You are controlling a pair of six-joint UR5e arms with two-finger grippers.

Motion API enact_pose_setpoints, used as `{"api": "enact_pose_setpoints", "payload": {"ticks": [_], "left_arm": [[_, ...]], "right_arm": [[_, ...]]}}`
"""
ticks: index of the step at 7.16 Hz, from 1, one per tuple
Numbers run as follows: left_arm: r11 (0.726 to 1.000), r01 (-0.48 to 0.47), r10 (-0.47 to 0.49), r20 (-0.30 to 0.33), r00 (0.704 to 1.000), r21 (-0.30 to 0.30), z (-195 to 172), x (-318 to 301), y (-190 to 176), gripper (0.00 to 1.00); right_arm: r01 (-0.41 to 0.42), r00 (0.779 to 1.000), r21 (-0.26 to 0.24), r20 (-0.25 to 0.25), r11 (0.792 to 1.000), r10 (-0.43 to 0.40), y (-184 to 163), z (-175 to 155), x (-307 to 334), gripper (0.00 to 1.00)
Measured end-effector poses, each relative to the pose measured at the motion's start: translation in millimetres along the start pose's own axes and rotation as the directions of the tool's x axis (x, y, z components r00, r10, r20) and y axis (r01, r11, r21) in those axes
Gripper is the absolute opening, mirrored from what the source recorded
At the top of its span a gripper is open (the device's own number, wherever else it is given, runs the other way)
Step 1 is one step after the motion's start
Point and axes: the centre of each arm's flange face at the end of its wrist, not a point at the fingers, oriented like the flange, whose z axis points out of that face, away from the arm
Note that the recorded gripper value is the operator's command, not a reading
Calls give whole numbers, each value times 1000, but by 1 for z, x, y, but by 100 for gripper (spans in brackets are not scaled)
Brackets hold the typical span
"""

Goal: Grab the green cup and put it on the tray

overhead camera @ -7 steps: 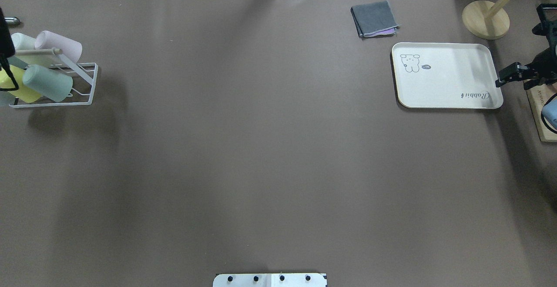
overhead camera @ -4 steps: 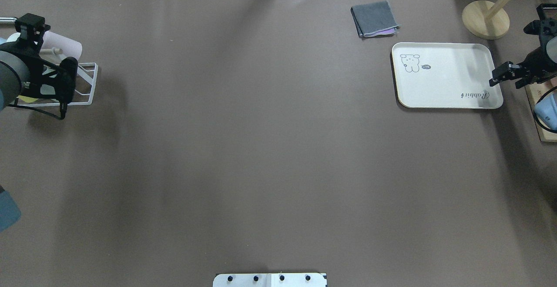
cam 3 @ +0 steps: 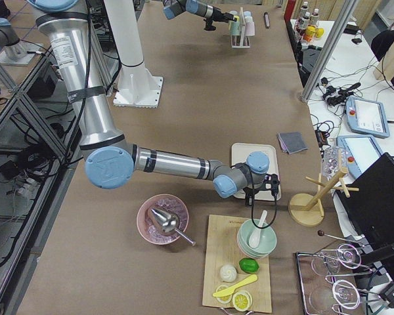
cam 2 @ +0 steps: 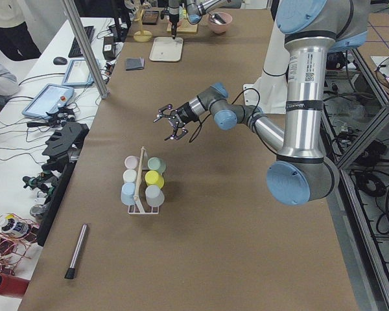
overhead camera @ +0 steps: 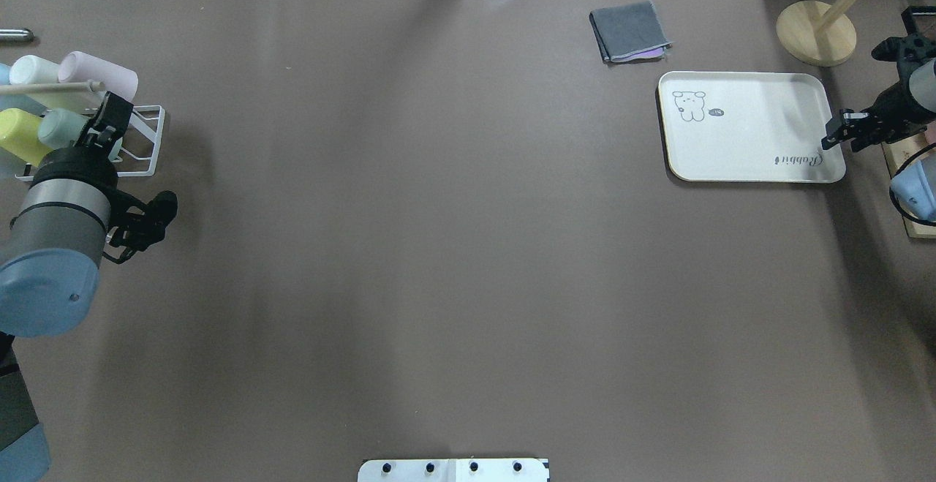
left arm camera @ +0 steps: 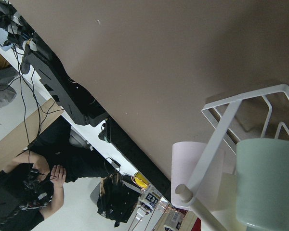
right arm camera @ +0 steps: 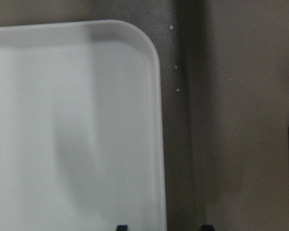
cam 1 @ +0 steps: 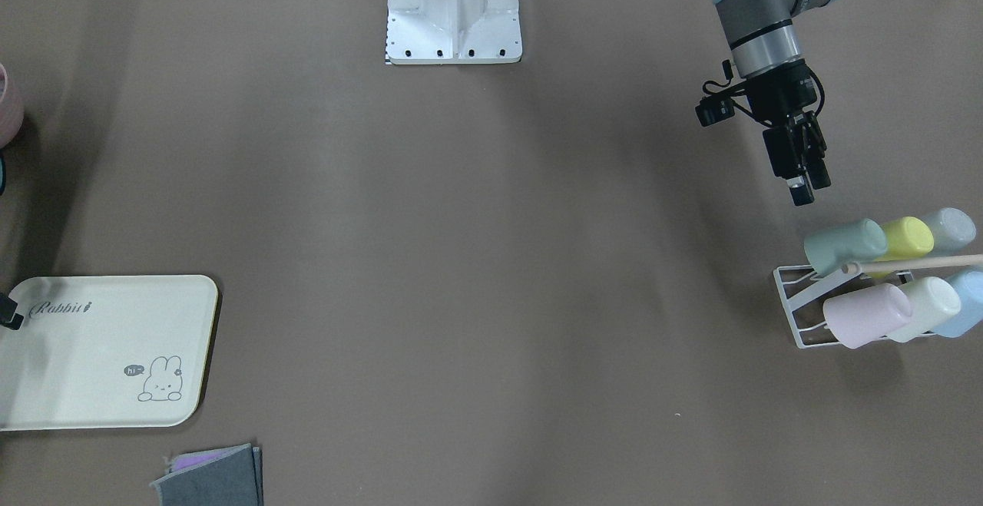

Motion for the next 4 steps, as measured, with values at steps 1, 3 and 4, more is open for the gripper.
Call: {"api": "enact_pose_setpoints", "payload": {"ticks": [1, 3, 4], "left_arm": [[999, -34, 34, -1, 999, -17, -1, 17, -2, 87], [998, -51, 50, -6, 999, -33, -3, 54, -3, 86], [998, -42, 42, 0, 999, -39, -7, 73, -9, 86]], "right_arm": [[0, 1000, 0, -1, 1000, 0, 0, 1, 0, 45], [2, 1000, -2, -3, 1000, -2, 1, 2, -1, 45], [2, 1000, -3, -4, 1000, -2, 1, 3, -1, 38]]}}
